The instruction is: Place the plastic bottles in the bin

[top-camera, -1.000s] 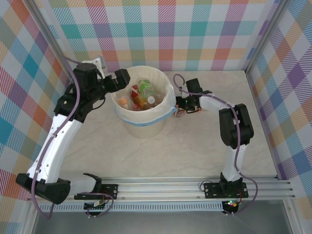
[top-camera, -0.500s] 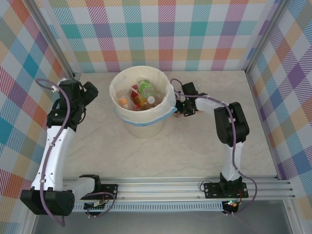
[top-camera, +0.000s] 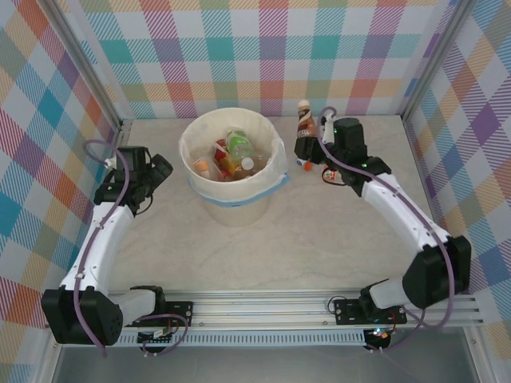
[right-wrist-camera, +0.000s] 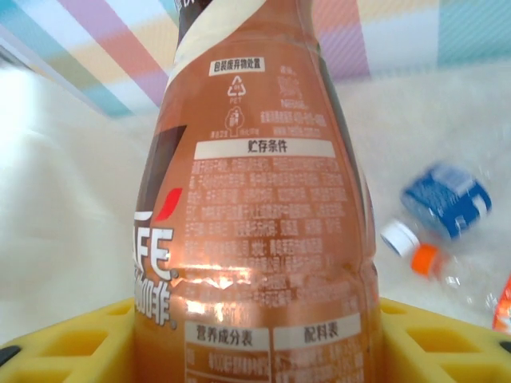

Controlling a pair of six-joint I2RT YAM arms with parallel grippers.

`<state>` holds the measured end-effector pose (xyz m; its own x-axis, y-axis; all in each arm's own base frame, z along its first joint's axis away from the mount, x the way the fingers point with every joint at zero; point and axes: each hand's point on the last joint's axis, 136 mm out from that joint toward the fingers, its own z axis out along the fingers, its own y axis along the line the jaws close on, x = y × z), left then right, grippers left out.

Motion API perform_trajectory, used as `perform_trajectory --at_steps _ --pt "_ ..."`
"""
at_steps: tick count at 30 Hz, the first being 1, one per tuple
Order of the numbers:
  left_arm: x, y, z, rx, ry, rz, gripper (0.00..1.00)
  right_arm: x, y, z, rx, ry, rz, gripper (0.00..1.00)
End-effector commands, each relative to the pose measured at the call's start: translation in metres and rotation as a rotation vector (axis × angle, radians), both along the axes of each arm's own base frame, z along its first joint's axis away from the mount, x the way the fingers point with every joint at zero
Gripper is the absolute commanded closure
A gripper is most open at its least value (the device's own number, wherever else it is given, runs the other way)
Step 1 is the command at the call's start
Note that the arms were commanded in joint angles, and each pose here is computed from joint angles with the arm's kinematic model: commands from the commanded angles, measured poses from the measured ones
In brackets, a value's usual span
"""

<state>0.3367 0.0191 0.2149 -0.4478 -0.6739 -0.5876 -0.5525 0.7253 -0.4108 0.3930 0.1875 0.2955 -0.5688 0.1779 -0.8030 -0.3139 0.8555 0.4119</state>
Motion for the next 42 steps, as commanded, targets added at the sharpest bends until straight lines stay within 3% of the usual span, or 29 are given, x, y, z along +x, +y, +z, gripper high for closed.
perform_trajectory --at_steps 1,7,14,19,25,29,33,38,42 --pt "0.007 -0.014 -0.011 -0.109 -0.030 -0.028 0.00 -0.018 0.026 0.048 0.082 -0.092 0.130 0.40" --pt "0.013 -0.038 -0.029 -0.183 -0.015 -0.076 0.00 -0.046 0.097 0.082 0.069 -0.128 0.401 0.39" --pt "0.012 -0.050 -0.038 -0.184 0.013 -0.103 0.00 -0.039 0.158 0.064 -0.065 -0.072 0.484 0.37" --pt "0.012 -0.054 -0.042 -0.200 0.017 -0.111 0.00 -0.012 0.158 0.043 -0.247 -0.024 0.333 0.29" --pt "0.014 -0.057 -0.042 -0.207 0.015 -0.118 0.00 -0.028 0.155 0.065 -0.217 -0.092 0.384 0.11" --pt "0.016 -0.063 -0.045 -0.219 0.019 -0.128 0.00 -0.027 0.121 0.086 -0.204 -0.168 0.287 0.06" --pt "0.018 -0.069 -0.046 -0.220 0.026 -0.139 0.00 -0.005 0.064 0.075 -0.143 -0.107 0.122 0.02" --pt "0.020 -0.076 -0.048 -0.222 0.032 -0.153 0.00 0.025 -0.027 0.029 0.001 0.052 -0.131 0.00" --pt "0.021 -0.080 -0.048 -0.222 0.032 -0.160 0.00 0.034 -0.072 -0.021 -0.025 0.151 -0.228 0.00"
